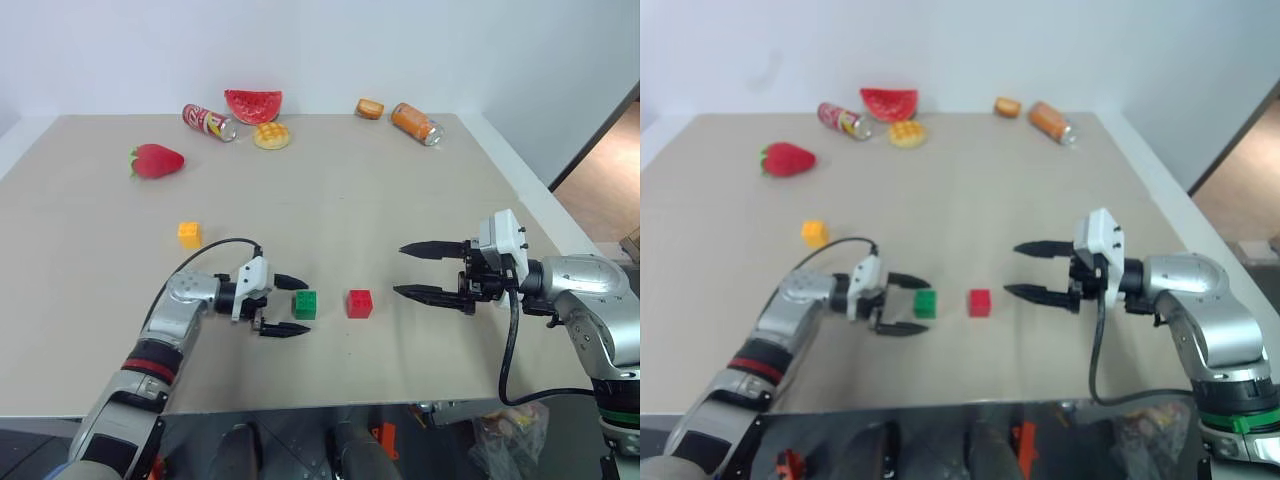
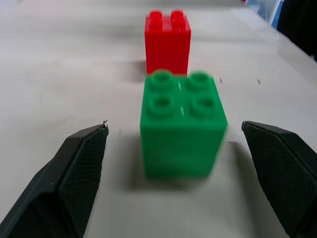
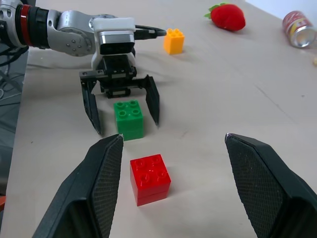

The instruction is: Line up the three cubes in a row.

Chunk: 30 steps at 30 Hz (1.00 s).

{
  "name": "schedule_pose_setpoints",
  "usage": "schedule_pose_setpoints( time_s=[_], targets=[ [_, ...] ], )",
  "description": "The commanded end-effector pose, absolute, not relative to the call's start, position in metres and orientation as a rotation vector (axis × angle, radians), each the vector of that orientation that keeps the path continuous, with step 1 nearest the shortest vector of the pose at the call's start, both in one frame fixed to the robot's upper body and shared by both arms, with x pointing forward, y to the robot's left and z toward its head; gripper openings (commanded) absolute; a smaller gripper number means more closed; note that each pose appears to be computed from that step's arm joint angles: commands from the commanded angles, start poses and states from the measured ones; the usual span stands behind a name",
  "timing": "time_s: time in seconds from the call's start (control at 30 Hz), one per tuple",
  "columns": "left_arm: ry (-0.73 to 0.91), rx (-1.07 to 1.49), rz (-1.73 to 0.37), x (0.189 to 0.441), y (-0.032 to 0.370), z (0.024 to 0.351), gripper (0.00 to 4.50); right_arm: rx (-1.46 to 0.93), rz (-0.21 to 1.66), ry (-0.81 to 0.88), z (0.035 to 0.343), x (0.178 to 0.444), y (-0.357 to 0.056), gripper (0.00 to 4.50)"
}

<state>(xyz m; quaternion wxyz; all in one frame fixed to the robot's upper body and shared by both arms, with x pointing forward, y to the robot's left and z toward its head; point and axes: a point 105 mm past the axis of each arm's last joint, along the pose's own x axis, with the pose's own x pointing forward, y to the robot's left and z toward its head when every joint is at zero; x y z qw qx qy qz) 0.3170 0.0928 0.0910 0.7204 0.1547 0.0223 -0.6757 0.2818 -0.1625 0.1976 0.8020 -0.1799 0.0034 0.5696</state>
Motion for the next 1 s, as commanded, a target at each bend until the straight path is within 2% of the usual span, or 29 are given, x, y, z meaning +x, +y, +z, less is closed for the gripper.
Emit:
schedule_pose_setpoints(
  time_s=[0.03, 0.13, 0.2, 0.37, 0.47, 0.6, 0.73, 0.9, 1.0],
  targets=[
    [0.081, 0.398, -1.379, 0.320, 0.141, 0.093, 4.47, -0.403, 1.230, -0.039, 0.209, 0.279, -0.161, 3.39],
    [0.108, 0.411, -1.291, 0.315, 0.178, 0.098, 4.47, -0.406, 1.232, -0.043, 0.210, 0.278, -0.160, 3.39],
    [0.117, 0.389, -1.255, 0.304, 0.199, 0.107, 4.47, -0.413, 1.220, -0.059, 0.212, 0.281, -0.158, 3.39],
    [0.087, 0.221, -0.993, 0.296, 0.224, 0.140, 4.47, -0.394, 1.122, -0.139, 0.223, 0.304, -0.149, 3.39],
    [0.082, 0.138, -0.839, 0.292, 0.233, 0.152, 4.47, -0.383, 1.143, -0.170, 0.225, 0.308, -0.139, 3.39],
    [0.092, 0.043, -0.624, 0.281, 0.245, 0.148, 4.47, -0.381, 1.197, -0.189, 0.225, 0.313, -0.124, 3.39],
    [0.128, -0.023, -0.507, 0.274, 0.240, 0.137, 4.47, -0.374, 1.258, -0.196, 0.227, 0.313, -0.113, 3.39],
    [0.188, -0.031, -0.248, 0.279, 0.247, 0.111, 4.47, -0.394, 1.266, -0.225, 0.229, 0.318, -0.102, 3.39],
    [0.184, -0.026, -0.188, 0.291, 0.251, 0.109, 4.47, -0.387, 1.275, -0.232, 0.230, 0.316, -0.102, 3.39]
  ],
)
